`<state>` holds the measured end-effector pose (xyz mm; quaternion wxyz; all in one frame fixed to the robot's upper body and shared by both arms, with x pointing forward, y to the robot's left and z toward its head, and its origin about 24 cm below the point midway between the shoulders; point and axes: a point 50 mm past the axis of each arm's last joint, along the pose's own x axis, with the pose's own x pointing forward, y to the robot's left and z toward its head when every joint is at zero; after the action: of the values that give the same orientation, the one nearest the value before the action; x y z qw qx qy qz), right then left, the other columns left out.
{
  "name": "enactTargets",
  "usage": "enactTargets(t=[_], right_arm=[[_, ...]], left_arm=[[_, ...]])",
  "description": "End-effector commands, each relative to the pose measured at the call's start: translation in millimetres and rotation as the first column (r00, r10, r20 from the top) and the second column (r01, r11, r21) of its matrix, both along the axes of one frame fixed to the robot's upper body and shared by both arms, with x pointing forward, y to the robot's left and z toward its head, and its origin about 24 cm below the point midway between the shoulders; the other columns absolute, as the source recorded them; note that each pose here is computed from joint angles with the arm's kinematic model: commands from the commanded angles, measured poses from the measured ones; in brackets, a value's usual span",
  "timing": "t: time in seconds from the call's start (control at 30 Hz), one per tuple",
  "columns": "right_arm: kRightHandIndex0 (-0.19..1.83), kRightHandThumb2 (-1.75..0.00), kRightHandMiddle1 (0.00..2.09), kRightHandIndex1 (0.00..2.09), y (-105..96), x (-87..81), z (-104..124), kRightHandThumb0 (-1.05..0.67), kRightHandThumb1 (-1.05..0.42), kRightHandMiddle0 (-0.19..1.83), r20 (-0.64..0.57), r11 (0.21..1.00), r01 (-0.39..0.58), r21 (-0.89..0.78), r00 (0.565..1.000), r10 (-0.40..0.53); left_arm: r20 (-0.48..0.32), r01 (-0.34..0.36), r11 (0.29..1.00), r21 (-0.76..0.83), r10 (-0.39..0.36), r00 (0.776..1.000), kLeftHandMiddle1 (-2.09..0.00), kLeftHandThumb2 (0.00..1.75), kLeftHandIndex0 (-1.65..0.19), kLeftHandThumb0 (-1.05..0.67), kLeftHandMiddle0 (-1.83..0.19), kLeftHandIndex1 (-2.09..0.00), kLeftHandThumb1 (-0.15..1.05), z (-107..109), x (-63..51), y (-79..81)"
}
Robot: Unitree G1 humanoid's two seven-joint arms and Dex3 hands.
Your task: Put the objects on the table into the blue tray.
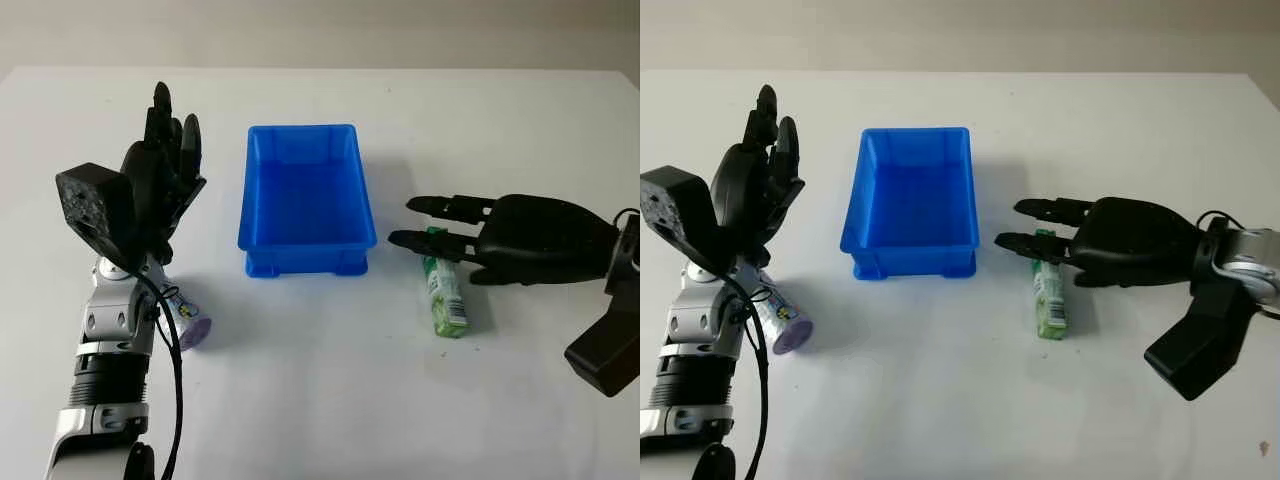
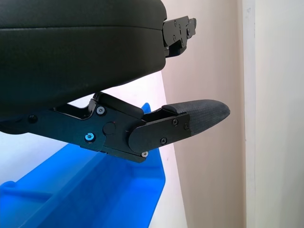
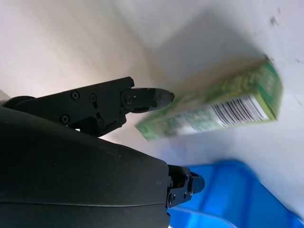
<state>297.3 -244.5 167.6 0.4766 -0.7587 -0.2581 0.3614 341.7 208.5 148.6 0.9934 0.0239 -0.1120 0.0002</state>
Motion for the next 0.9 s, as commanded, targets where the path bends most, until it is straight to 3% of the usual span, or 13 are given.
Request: enactTargets(t=[0.0, 0.23, 0.33, 0.37, 0.4, 0.5, 0.63, 0.67, 0.73, 0.8, 0.87], right_arm=[[0.03, -0.30, 0.06, 0.07, 2.8, 0.9, 1.7, -0.04, -1.05, 0.06, 0.011, 0.999, -0.032, -0.001, 0.999, 0.032], [0.18, -0.17, 0.11, 0.11, 11.7, 1.0, -8.4, -0.03, -1.05, 0.20, -0.021, 0.995, -0.088, 0.055, 0.996, 0.090], [0.50, -0.08, 0.30, 0.27, 19.5, 1.5, -17.3, -0.18, -0.97, 0.47, -0.017, 0.985, -0.142, 0.098, 0.989, 0.144], [0.55, -0.07, 0.57, 0.41, 20.4, 1.9, -19.2, -0.23, -0.98, 0.47, -0.016, 0.983, -0.150, 0.102, 0.988, 0.152], [0.52, -0.06, 0.91, 0.69, 21.0, 2.5, -20.9, -0.26, -0.98, 0.40, -0.012, 0.983, -0.156, 0.098, 0.987, 0.158], [0.38, -0.05, 1.42, 1.72, 21.1, 4.7, -25.0, -0.40, -0.96, 0.35, 0.006, 0.984, -0.169, 0.054, 0.986, 0.169], [0.44, -0.10, 1.59, 1.77, 17.6, 5.8, -28.9, -0.51, -1.03, 0.31, -0.013, 0.988, -0.154, 0.028, 0.988, 0.154], [0.57, -0.21, 1.82, 1.96, 17.2, 5.7, -29.6, -0.54, -1.04, 0.36, -0.013, 0.988, -0.153, 0.030, 0.988, 0.153], [0.70, -0.31, 2.02, 2.06, 16.0, 5.2, -31.4, -0.55, -1.05, 0.39, -0.010, 0.989, -0.144, 0.029, 0.989, 0.144], [1.05, -0.38, 2.08, 2.09, 14.7, 5.2, -31.7, -0.57, -1.05, 0.67, 0.013, 0.990, -0.139, 0.022, 0.990, 0.139], [1.16, -0.40, 2.09, 2.09, 12.6, 6.8, -30.2, -0.57, -1.05, 0.76, 0.050, 0.991, -0.132, 0.030, 0.990, 0.130]], left_arm=[[0.024, -0.006, 1.000, 0.018, 0.005, 1.000, 0.00, 0.66, 0.19, -0.73, 0.19, 0.00, 1.05, 6.1, -2.5, 1.2], [0.021, 0.001, 1.000, 0.004, -0.001, 1.000, 0.00, 0.66, 0.19, -0.74, 0.19, 0.00, 1.05, 4.4, -2.6, -1.0], [0.019, 0.004, 1.000, 0.010, -0.004, 1.000, 0.00, 0.67, 0.19, -0.73, 0.19, 0.00, 1.05, 5.7, -3.3, -0.9], [0.019, 0.003, 1.000, 0.014, -0.003, 1.000, 0.00, 0.67, 0.19, -0.73, 0.19, 0.00, 1.05, 6.1, -3.7, -0.8], [0.020, 0.000, 1.000, 0.015, -0.001, 1.000, 0.00, 0.66, 0.19, -0.73, 0.19, 0.00, 1.05, 6.5, -4.1, -0.5], [0.033, -0.017, 1.000, 0.015, 0.016, 0.999, 0.00, 0.65, 0.19, -0.73, 0.19, 0.00, 1.05, 7.7, -5.2, 2.0], [0.037, -0.028, 1.000, 0.012, 0.028, 0.999, 0.00, 0.64, 0.19, -0.73, 0.19, 0.00, 1.05, 8.3, -5.9, 3.5], [0.037, -0.030, 0.999, 0.013, 0.030, 0.999, 0.00, 0.65, 0.19, -0.72, 0.19, 0.00, 1.05, 8.5, -5.8, 3.4], [0.036, -0.030, 0.999, 0.013, 0.030, 0.999, 0.00, 0.65, 0.19, -0.72, 0.19, 0.00, 1.05, 8.4, -5.3, 3.0], [0.031, -0.024, 1.000, 0.014, 0.023, 0.999, 0.00, 0.65, 0.19, -0.73, 0.19, 0.00, 1.05, 8.2, -4.6, 2.6], [0.029, -0.022, 1.000, 0.014, 0.022, 0.999, 0.00, 0.65, 0.19, -0.74, 0.19, 0.00, 1.05, 8.0, -3.9, 2.2]])
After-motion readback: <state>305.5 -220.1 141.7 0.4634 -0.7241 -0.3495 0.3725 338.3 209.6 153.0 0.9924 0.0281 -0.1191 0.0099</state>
